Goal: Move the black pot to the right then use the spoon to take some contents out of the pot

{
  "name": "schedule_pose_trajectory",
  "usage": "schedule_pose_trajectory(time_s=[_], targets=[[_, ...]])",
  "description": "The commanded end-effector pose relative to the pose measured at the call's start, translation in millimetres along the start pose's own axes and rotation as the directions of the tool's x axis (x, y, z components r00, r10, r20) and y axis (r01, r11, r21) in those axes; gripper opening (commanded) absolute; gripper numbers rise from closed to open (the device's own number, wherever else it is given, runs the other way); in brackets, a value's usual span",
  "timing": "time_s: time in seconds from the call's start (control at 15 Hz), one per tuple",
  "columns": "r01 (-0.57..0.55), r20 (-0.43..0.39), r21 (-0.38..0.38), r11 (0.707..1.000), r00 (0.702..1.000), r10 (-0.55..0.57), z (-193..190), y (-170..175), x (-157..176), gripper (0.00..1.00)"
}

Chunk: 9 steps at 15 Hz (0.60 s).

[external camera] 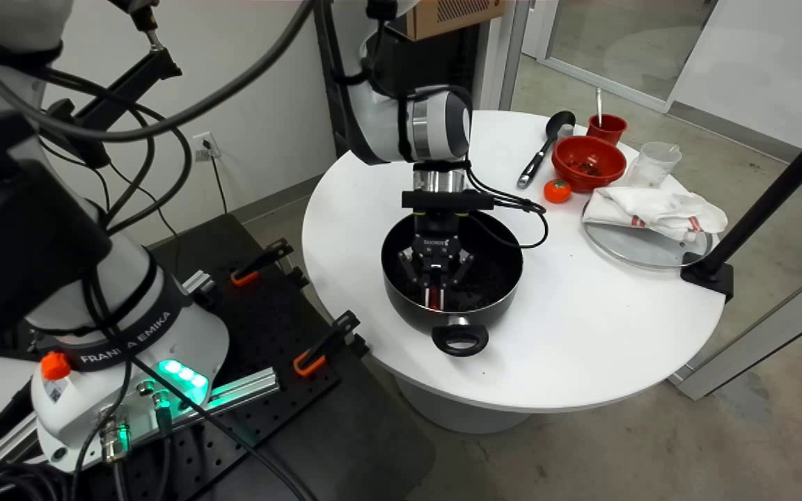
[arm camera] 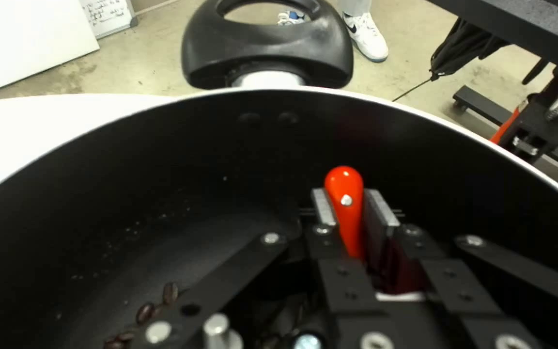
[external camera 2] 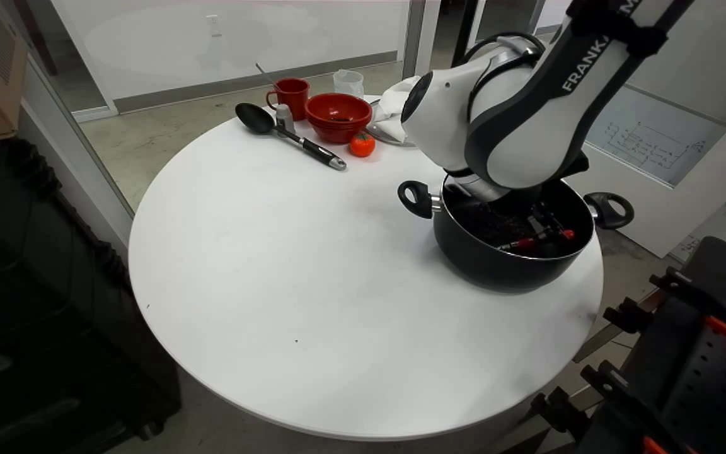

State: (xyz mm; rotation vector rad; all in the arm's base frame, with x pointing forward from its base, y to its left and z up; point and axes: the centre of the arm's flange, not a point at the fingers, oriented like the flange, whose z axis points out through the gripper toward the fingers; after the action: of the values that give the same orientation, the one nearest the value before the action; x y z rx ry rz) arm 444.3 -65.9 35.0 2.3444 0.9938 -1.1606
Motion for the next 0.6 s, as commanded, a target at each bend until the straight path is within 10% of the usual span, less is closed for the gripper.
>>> schedule_pose_trajectory(time_s=[0.0,0.53], targets=[[-0.003,-0.074,0.051,0.999,0.997,0.007,-18,6,-15,0.05],[0.004,-0.148,0.119,0.993,0.989,0.014,-35,11,-35,0.05]])
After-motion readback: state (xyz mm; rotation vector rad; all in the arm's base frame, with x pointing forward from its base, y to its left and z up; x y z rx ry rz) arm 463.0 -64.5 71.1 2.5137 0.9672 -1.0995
